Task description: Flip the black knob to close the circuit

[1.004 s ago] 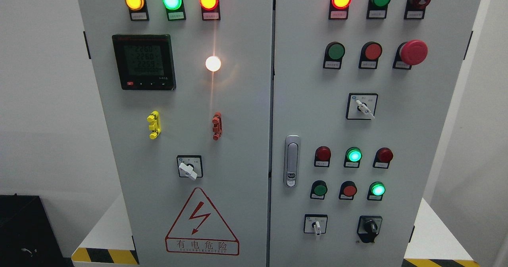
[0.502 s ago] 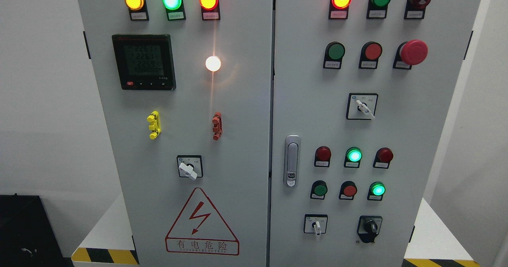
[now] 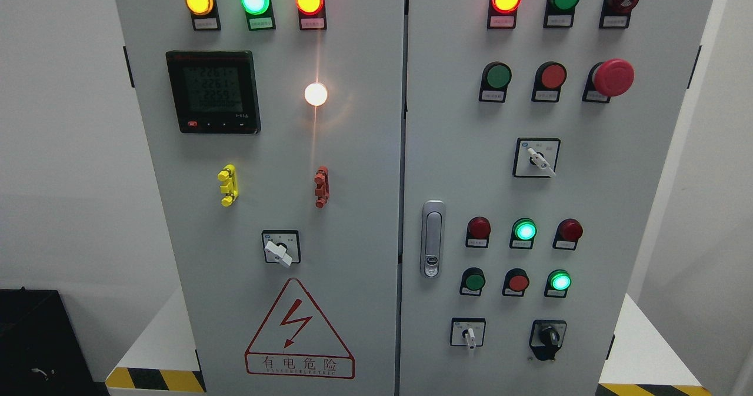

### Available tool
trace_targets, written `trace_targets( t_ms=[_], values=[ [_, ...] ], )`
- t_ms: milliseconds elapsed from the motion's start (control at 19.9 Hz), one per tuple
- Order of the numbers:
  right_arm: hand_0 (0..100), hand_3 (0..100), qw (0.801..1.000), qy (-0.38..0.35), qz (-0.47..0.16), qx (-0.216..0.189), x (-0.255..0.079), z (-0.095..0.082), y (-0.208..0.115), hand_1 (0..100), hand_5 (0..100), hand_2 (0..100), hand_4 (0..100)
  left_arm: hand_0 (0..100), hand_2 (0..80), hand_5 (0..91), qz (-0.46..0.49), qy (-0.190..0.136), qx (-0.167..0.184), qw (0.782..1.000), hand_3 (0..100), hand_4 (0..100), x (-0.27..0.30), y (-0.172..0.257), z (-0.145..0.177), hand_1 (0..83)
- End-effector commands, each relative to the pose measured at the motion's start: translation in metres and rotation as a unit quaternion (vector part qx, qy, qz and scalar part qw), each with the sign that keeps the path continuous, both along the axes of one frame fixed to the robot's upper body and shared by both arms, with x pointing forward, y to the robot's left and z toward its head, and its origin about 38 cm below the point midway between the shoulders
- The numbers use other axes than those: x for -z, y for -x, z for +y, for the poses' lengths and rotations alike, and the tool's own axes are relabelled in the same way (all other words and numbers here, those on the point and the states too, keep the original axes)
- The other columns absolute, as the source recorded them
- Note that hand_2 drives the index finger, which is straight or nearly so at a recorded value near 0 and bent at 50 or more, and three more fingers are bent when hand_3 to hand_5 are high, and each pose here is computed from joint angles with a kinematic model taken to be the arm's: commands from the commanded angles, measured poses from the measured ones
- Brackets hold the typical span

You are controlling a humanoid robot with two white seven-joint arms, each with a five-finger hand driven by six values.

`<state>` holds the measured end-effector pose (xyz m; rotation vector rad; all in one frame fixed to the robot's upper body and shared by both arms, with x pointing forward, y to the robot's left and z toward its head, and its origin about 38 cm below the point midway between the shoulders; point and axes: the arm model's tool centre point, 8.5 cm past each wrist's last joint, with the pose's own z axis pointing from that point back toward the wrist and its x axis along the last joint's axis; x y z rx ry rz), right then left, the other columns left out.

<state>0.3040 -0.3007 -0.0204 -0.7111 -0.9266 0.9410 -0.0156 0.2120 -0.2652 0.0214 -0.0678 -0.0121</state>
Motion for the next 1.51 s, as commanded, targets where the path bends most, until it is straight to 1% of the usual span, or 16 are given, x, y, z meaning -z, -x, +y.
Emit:
trace_targets(
  t_ms=[0,100,251,452,753,904,1004,1155,1456],
  values=[
    [0,100,0.986,0.056,-0.157,-0.011,-0.113,0.000,-0.033,0,100,94,99,12,0.0,0.0,0.000,0.000,0.000,1.000,0,0,0.000,0.000,0.000,55.6],
    [0,100,0.982,0.065,-0.176,-0.014,-0.128,0.003,-0.037,0,100,94,99,12,0.0,0.0,0.000,0.000,0.000,1.000,0,0,0.000,0.000,0.000,55.6],
    [0,100,0.978,0.069,-0.195,-0.013,-0.143,0.001,-0.048,0,100,94,99,12,0.0,0.0,0.000,0.000,0.000,1.000,0,0,0.000,0.000,0.000,55.6],
    [0,100,0.978,0.085,-0.189,-0.002,-0.155,-0.009,-0.056,0,100,94,99,12,0.0,0.0,0.000,0.000,0.000,1.000,0,0,0.000,0.000,0.000,55.6],
    [0,100,0.974,0.096,-0.205,-0.003,-0.179,-0.009,-0.069,0,100,94,100,12,0.0,0.0,0.000,0.000,0.000,1.000,0,0,0.000,0.000,0.000,55.6],
    [0,100,0.975,0.094,-0.200,-0.005,-0.187,-0.008,-0.076,0,100,94,100,12,0.0,0.0,0.000,0.000,0.000,1.000,0,0,0.000,0.000,0.000,55.6],
    [0,100,0.975,0.092,-0.202,0.006,-0.192,-0.010,-0.079,0,100,94,100,12,0.0,0.0,0.000,0.000,0.000,1.000,0,0,0.000,0.000,0.000,55.6],
    [0,100,0.973,0.091,-0.212,0.009,-0.202,-0.010,-0.088,0,100,94,100,12,0.0,0.0,0.000,0.000,0.000,1.000,0,0,0.000,0.000,0.000,55.6],
    [0,100,0.974,0.112,-0.199,0.011,-0.201,-0.005,-0.092,0,100,94,100,12,0.0,0.0,0.000,0.000,0.000,1.000,0,0,0.000,0.000,0.000,55.6]
  ],
)
